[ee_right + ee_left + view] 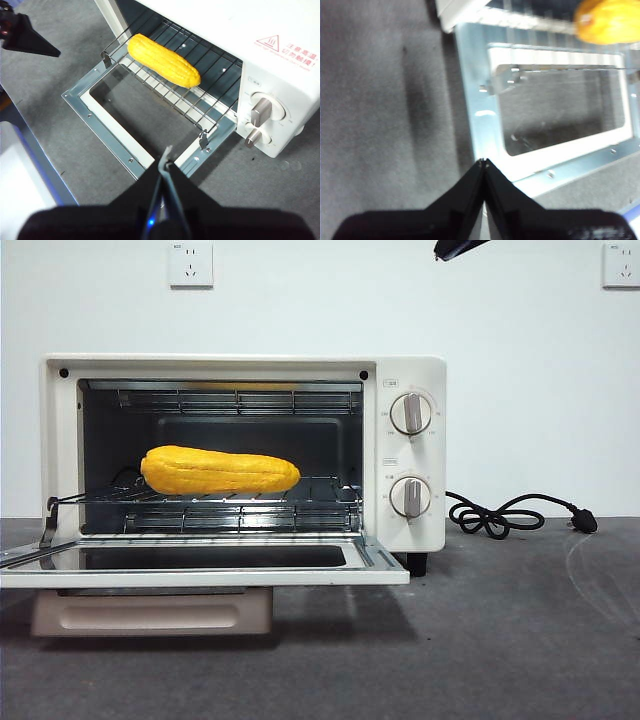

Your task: Take the corn from the table,put the corn in the oven

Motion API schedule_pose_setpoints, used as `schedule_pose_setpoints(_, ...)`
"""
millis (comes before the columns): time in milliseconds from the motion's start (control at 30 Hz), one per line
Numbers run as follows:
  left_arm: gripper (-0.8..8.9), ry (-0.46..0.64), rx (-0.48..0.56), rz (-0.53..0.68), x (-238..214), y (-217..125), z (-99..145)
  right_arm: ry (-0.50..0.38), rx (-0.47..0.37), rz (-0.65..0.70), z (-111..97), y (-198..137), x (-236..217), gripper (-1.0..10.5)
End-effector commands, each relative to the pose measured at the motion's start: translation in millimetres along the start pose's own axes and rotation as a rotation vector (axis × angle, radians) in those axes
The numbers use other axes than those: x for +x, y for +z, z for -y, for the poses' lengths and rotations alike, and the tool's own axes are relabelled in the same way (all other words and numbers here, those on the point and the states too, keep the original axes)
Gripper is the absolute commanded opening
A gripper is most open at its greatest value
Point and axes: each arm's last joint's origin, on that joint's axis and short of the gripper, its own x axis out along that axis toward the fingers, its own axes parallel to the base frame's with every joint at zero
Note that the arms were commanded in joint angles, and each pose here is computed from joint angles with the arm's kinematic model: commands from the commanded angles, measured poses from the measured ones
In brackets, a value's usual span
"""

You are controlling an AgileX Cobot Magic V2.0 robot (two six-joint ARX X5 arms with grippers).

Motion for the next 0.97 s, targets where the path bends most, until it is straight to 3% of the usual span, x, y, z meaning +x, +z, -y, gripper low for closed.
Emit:
schedule_pose_setpoints(33, -0.08, -0.006, -0.031, -0.033, 11.9, 2.1, -8.7, 0.004, -0.009, -0.004, 0.6, 0.2, 1.7, -0.1)
schedule_pose_setpoints(400, -0.08, 0.02, -0.083, -0.118, 47.0, 10.2, -25.5, 0.003, -0.009, -0.003, 0.7, 0.3, 1.7, -0.1)
schedule_pose_setpoints(700, -0.08, 0.007, -0.043, -0.149, 65.7, 13.6, -20.6, 0.003, -0.008, -0.003, 0.7, 0.3, 1.7, -0.1)
schedule_pose_setpoints(967, -0.08, 0.074, 0.002, -0.165, 72.9, 14.6, -13.2, 0.003, -0.008, -0.003, 0.6, 0.3, 1.7, -0.1)
